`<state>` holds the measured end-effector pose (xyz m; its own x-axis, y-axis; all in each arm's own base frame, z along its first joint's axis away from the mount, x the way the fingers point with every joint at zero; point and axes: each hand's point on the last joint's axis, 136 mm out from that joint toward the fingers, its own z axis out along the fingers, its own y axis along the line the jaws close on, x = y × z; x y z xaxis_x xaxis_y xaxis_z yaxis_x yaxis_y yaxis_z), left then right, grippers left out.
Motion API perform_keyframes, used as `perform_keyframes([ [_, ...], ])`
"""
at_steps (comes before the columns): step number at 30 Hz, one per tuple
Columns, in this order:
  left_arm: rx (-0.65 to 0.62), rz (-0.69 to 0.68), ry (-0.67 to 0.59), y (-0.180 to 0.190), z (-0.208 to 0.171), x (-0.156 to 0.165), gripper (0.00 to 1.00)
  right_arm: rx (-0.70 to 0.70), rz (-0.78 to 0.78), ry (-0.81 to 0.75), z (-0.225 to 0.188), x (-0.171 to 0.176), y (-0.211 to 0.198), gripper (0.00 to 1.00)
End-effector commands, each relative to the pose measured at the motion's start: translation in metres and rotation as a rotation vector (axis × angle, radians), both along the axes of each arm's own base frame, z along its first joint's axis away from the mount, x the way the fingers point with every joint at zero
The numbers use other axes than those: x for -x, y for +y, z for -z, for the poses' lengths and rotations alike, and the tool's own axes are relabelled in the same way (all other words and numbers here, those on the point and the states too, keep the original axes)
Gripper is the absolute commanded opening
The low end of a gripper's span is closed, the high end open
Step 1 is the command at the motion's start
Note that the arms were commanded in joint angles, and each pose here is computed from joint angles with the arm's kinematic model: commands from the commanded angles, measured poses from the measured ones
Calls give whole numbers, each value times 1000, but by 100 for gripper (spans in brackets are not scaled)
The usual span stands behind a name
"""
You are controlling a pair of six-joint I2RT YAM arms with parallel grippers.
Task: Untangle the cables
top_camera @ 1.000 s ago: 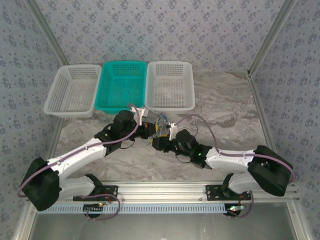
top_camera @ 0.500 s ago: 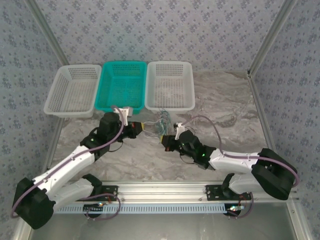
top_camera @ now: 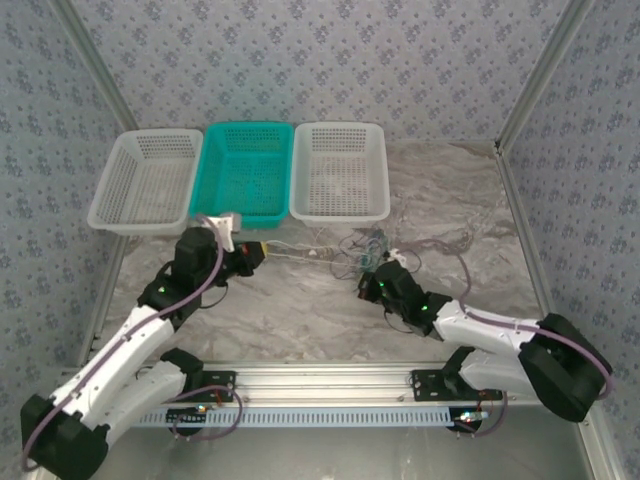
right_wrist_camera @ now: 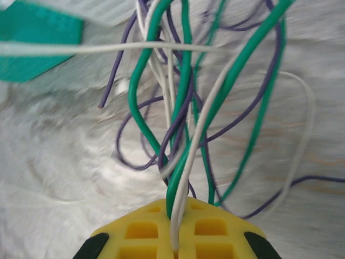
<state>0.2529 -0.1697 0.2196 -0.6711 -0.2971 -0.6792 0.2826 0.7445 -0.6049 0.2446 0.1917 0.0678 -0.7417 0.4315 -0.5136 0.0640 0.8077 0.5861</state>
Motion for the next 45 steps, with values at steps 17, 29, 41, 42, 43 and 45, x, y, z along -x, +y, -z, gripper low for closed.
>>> perform_keyframes([
  [17,186,-125,-264,47,-138,5,0,-45,381,43,23,31,-126,5],
  [29,283,179,-511,-35,-267,-14,0,-75,312,-21,5,22,-113,0],
  [41,101,145,-490,-122,-227,-157,0,-87,213,-56,-11,21,-96,0],
  [42,94,146,-476,-129,-217,-170,0,-84,203,-62,-14,21,-95,0],
  [43,85,150,-469,-135,-209,-179,0,-82,190,-65,-15,22,-93,0],
  [45,65,156,-451,-146,-188,-200,0,-80,167,-76,-19,22,-89,0],
])
